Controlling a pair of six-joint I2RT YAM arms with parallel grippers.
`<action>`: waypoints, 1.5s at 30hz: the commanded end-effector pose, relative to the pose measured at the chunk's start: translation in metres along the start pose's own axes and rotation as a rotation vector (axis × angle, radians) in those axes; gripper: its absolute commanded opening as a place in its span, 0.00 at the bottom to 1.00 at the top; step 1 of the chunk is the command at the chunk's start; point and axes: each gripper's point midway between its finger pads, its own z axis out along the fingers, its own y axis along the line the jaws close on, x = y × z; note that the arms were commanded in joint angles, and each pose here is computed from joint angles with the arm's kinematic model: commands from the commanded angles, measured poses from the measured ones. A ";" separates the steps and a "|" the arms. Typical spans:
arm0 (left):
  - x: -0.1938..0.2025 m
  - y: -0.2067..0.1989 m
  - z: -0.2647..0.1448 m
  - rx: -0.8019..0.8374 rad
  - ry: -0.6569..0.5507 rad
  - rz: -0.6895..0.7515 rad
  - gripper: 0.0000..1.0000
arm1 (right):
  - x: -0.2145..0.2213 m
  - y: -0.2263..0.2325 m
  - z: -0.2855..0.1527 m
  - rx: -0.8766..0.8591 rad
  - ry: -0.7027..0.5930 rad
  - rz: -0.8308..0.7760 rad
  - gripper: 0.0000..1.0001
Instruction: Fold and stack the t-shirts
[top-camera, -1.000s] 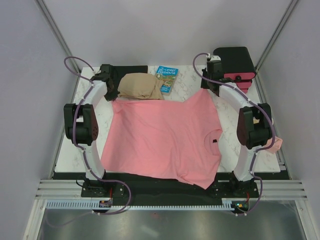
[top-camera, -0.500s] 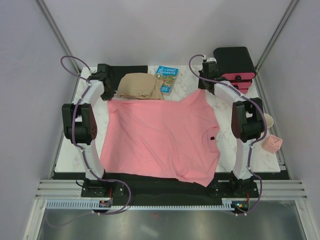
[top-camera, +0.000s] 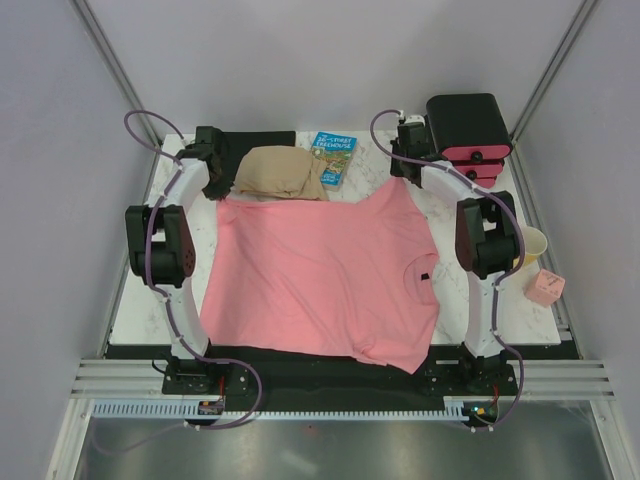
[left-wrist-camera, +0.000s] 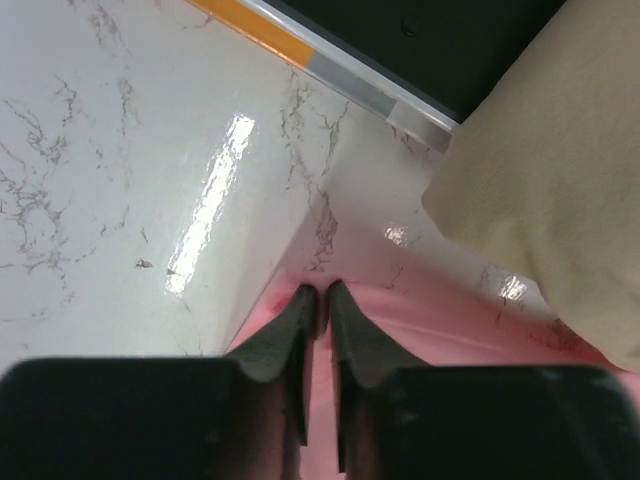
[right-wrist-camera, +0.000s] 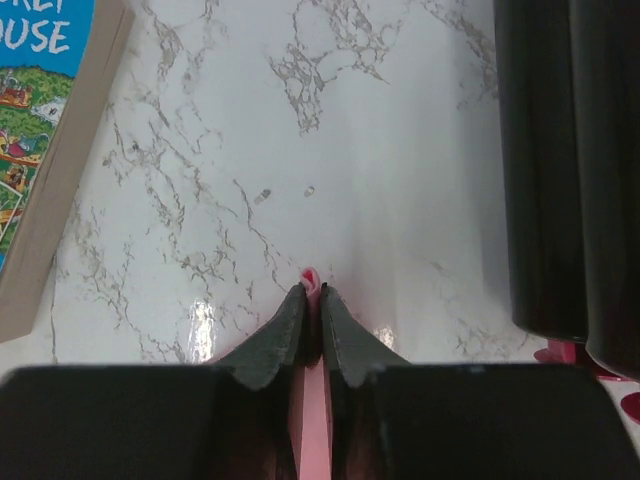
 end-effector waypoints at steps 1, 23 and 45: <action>-0.010 0.000 -0.001 -0.008 -0.015 0.012 0.30 | -0.004 0.004 0.007 0.001 -0.005 -0.006 0.28; 0.059 -0.010 -0.063 0.117 0.020 0.040 0.49 | 0.052 -0.009 -0.055 0.009 0.101 0.005 0.48; 0.122 -0.030 -0.007 0.129 0.206 0.088 0.02 | 0.111 -0.026 -0.030 0.116 0.276 -0.020 0.07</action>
